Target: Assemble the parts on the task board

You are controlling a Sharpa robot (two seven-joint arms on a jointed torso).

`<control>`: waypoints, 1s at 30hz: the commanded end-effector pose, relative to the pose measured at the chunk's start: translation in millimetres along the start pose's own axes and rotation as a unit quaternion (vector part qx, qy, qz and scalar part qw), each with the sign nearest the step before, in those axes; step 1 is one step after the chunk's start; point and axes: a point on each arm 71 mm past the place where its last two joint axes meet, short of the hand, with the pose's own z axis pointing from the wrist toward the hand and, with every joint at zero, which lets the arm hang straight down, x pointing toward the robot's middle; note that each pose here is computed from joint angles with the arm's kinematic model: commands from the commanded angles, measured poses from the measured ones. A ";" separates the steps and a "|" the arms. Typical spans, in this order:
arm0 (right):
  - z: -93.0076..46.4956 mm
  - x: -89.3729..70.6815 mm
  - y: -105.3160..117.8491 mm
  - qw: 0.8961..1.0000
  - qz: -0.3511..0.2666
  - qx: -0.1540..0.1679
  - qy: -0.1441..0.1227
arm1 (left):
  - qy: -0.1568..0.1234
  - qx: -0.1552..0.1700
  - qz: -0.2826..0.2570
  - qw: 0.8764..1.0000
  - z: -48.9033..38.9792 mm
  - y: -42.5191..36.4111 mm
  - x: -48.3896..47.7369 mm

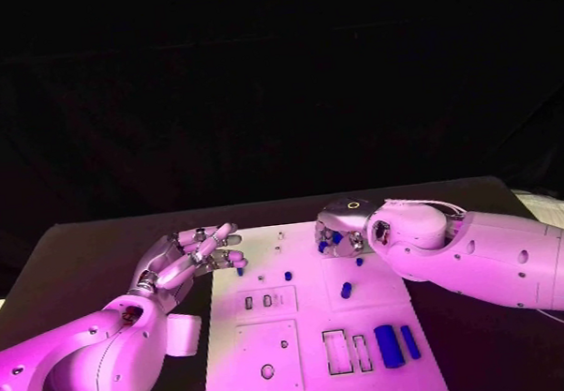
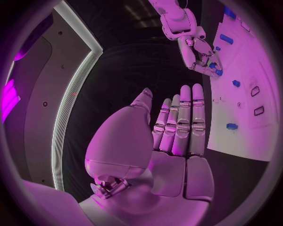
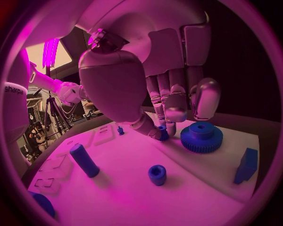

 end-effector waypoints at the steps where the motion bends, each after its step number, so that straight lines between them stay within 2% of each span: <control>1: 0.5 4.2 -0.1 1.000 -0.011 0.001 0.017 | 0.012 0.002 -0.006 1.000 -0.1 -1.7 2.5; 6: 1.0 1.8 1.1 1.000 -0.009 -0.003 0.000 | 0.011 0.001 -0.006 1.000 -0.1 -1.8 1.8; 18: -0.5 -14.7 8.7 0.996 0.015 -0.003 -0.084 | 0.007 0.000 -0.008 1.000 0.3 -1.6 -0.4; 23: 5.3 -24.4 14.7 0.993 0.022 -0.001 -0.115 | 0.008 0.001 -0.008 1.000 0.5 -1.6 0.1; 30: 17.4 -32.1 21.1 0.991 0.021 0.000 -0.131 | 0.011 0.001 -0.009 1.000 -0.6 -2.5 2.1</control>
